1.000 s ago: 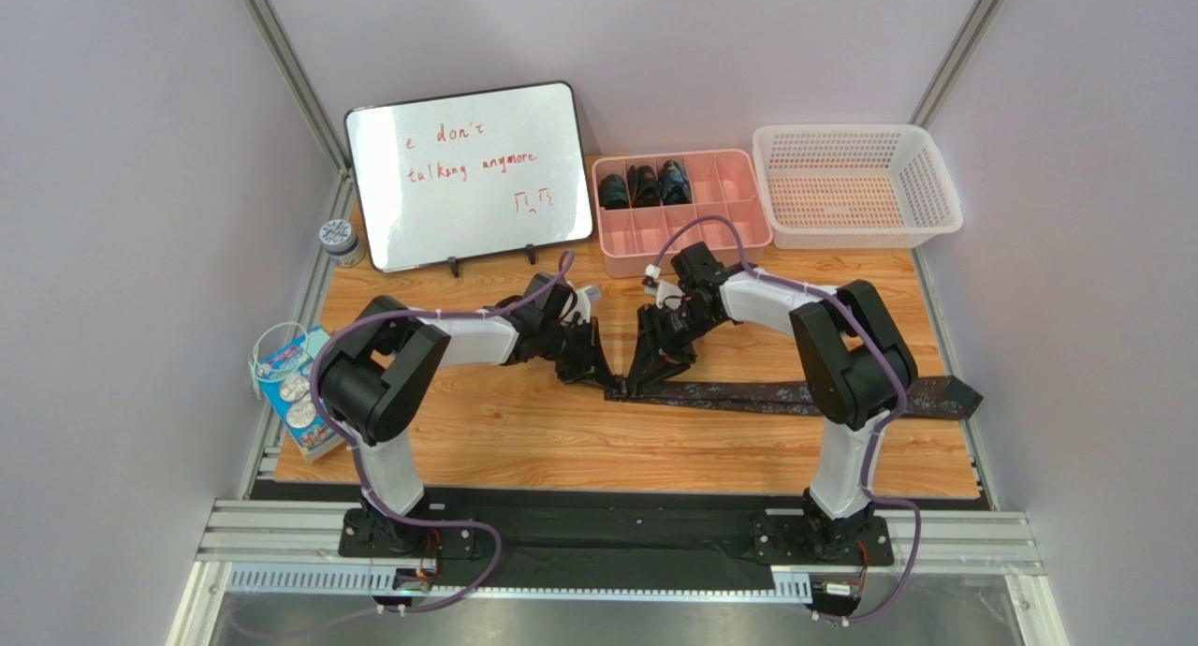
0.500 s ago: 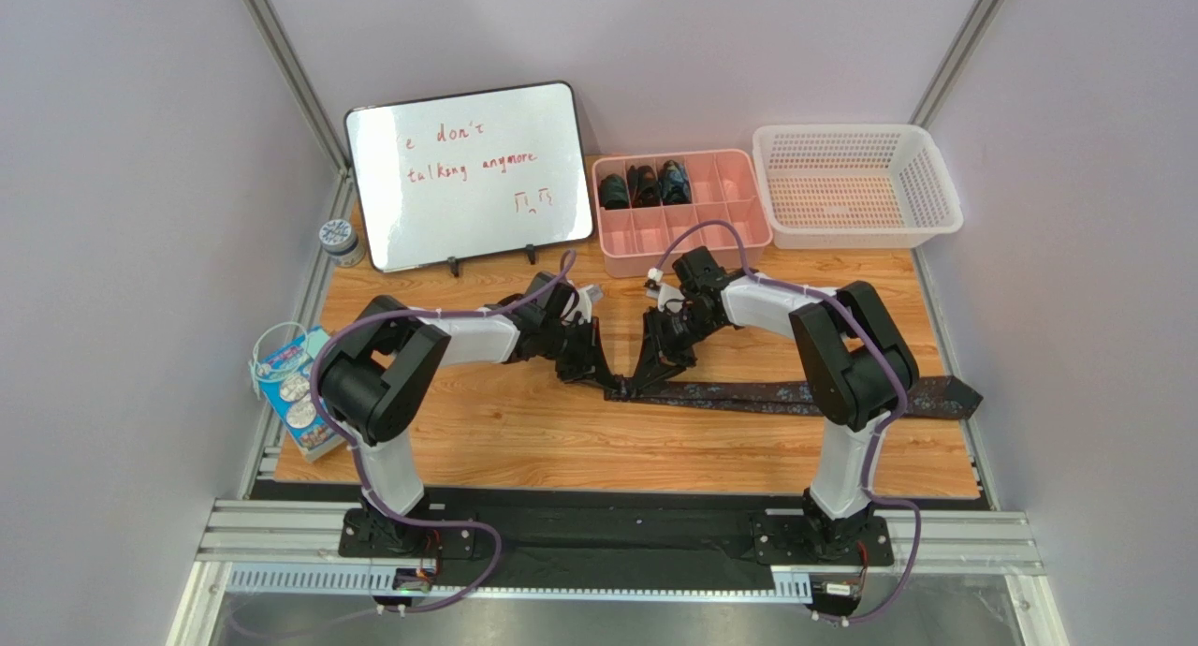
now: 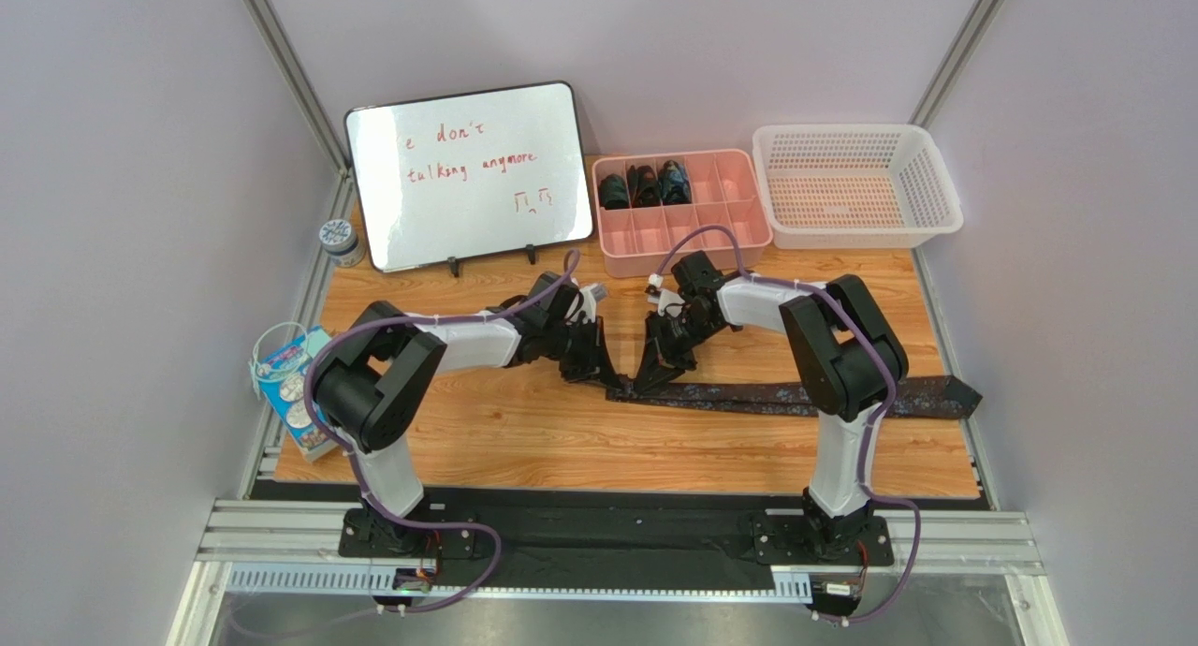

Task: Roll the ties
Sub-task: Roll the tie at the center of the board.

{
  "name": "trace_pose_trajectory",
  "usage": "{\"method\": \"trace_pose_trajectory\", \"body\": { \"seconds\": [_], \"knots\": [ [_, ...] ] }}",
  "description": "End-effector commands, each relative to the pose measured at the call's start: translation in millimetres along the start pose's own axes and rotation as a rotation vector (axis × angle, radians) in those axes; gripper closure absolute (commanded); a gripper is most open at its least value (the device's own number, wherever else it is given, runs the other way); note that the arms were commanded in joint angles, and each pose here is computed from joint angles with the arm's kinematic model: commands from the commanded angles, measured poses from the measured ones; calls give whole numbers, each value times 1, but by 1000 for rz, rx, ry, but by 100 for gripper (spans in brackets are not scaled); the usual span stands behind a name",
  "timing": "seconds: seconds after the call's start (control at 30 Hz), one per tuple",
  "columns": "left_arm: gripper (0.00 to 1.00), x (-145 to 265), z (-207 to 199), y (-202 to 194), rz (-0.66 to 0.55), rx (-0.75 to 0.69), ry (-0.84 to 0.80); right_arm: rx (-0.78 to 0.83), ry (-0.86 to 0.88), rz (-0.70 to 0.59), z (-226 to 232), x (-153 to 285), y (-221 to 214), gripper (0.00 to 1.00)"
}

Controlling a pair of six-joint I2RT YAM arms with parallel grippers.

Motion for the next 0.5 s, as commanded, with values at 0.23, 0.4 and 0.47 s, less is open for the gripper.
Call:
{"method": "trace_pose_trajectory", "body": {
  "seconds": [0.23, 0.4, 0.47],
  "knots": [
    [100, -13, -35, 6, -60, -23, -154, 20, -38, 4, -10, -10, 1, 100],
    [100, -28, -22, -2, -45, -1, -132, 22, -35, 9, -11, -10, -2, 100],
    [100, -35, -3, -13, -6, 25, -55, 25, -33, 8, -10, -9, -2, 100]
  ]
}}
Point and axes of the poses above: each gripper's point midway between its finger pads, its own x axis back along the fingers, its own z axis along the line the jaws close on, y = z × x, the point moved 3 cm from there along x, back along the fingers, and after that the axes turned 7 degrees about -x, right-handed, at the moved point
